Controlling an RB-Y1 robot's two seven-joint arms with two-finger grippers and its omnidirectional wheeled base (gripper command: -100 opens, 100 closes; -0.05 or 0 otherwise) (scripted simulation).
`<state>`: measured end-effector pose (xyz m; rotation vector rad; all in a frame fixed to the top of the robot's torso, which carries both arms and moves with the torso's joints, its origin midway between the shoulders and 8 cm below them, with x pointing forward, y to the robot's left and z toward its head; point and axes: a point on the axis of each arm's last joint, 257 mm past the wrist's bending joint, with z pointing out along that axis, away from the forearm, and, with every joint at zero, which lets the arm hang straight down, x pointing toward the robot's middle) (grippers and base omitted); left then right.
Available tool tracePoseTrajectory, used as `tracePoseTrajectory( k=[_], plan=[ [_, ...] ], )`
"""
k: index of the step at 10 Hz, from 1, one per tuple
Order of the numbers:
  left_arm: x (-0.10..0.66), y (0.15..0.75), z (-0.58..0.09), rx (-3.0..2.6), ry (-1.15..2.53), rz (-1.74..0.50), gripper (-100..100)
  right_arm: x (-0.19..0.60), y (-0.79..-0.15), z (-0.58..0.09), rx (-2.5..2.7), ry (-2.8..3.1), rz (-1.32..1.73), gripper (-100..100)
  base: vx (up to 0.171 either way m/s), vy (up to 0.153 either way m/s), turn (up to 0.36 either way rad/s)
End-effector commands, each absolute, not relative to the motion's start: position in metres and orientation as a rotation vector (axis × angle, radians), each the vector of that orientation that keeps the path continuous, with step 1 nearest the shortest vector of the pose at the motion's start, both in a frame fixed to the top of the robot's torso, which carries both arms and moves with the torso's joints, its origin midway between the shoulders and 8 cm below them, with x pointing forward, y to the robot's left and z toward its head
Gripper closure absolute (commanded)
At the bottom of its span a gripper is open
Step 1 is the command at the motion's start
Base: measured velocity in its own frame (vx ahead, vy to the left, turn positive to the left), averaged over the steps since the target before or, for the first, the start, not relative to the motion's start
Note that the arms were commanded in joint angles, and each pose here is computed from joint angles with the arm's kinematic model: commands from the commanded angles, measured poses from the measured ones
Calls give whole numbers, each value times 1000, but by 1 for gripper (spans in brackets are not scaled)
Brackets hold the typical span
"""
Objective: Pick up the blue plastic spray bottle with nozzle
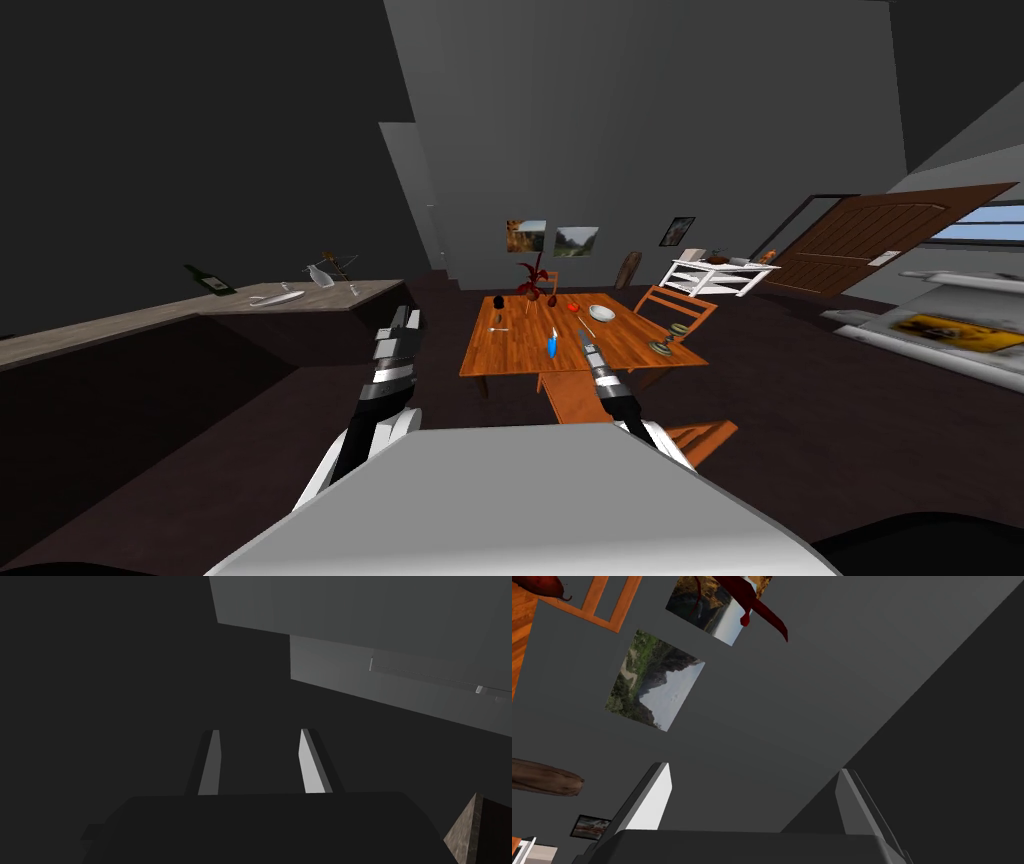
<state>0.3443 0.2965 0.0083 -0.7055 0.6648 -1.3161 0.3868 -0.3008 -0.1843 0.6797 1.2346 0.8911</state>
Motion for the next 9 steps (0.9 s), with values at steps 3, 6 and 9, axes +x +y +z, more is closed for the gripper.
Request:
tracePoseTrajectory(
  k=[3,6,9],
  plan=[
    [344,296,8,-706,665,-1316,0,385,-309,-249,706,1377,761,-100,-42,9,46],
    [344,296,8,-706,665,-1316,0,380,-315,-285,730,1453,703,-100,-22,7,25],
    [344,296,8,-706,665,-1316,0,375,-321,-327,729,1555,609,-100,-14,6,45]
  ],
)
